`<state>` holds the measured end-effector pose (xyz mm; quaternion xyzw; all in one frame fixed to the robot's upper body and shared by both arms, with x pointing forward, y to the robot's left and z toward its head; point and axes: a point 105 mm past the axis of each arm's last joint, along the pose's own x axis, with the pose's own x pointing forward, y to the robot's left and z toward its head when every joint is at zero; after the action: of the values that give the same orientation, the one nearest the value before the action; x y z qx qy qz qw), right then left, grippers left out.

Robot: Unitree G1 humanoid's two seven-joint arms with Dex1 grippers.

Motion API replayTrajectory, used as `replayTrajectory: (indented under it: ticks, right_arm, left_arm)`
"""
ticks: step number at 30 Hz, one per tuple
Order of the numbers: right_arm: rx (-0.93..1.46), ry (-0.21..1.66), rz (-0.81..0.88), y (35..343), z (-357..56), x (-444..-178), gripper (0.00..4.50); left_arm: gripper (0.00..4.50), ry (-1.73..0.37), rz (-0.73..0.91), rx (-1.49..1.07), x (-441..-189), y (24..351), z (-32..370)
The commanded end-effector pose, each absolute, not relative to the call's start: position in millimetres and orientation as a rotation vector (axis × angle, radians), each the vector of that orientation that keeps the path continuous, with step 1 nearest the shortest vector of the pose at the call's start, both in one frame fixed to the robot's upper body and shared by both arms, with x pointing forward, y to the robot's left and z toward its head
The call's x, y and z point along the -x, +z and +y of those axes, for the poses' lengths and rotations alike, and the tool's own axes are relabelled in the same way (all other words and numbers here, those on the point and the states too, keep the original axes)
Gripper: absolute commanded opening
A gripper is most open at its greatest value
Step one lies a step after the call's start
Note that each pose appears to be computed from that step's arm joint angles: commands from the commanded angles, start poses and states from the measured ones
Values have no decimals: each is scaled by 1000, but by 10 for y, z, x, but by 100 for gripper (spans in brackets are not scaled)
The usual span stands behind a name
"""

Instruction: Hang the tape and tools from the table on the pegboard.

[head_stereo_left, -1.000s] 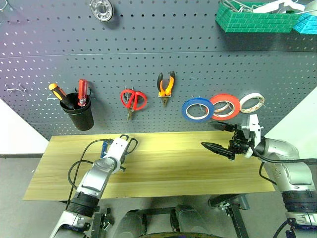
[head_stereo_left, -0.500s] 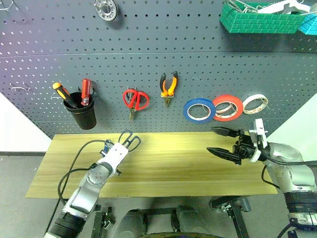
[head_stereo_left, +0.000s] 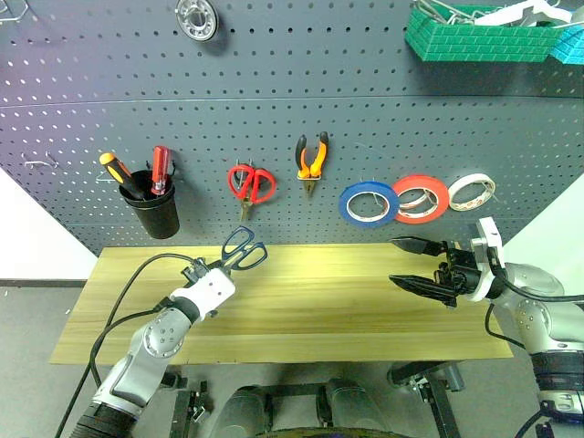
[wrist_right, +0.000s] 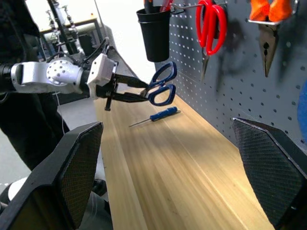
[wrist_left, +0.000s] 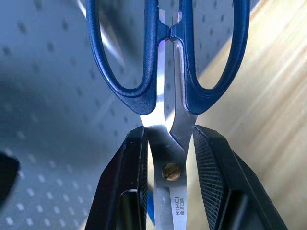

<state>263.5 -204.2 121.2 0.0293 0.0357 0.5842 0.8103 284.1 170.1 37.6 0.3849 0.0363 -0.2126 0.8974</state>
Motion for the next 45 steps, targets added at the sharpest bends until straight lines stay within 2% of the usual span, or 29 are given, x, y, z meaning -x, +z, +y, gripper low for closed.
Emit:
replayTrajectory:
  ticks: [1,12,18,25,35,45]
  right_arm:
    - [-33,1252,28,1336,-2112,-2608,450]
    - [-55,1252,12,1296,-2152,-2563,450]
    - [-189,1250,-43,1410,-2158,-2566,450]
    - [-257,1203,-105,1436,-2159,-2571,450]
    - [-330,1100,-106,1136,-2144,-2505,450]
    - [-337,1080,-90,1066,-2186,-2459,450]
  left_arm:
    - [107,-416,-55,-847,-2864,622,1709]
    - [107,-338,-268,-931,-2788,900,1727]
    - [107,-287,-357,-953,-2798,1060,1753]
    - [107,-264,-394,-946,-2841,1136,1734]
    - [107,-257,-421,-922,-2901,1206,1678]
    - [107,-186,-401,-880,-3034,1242,1779]
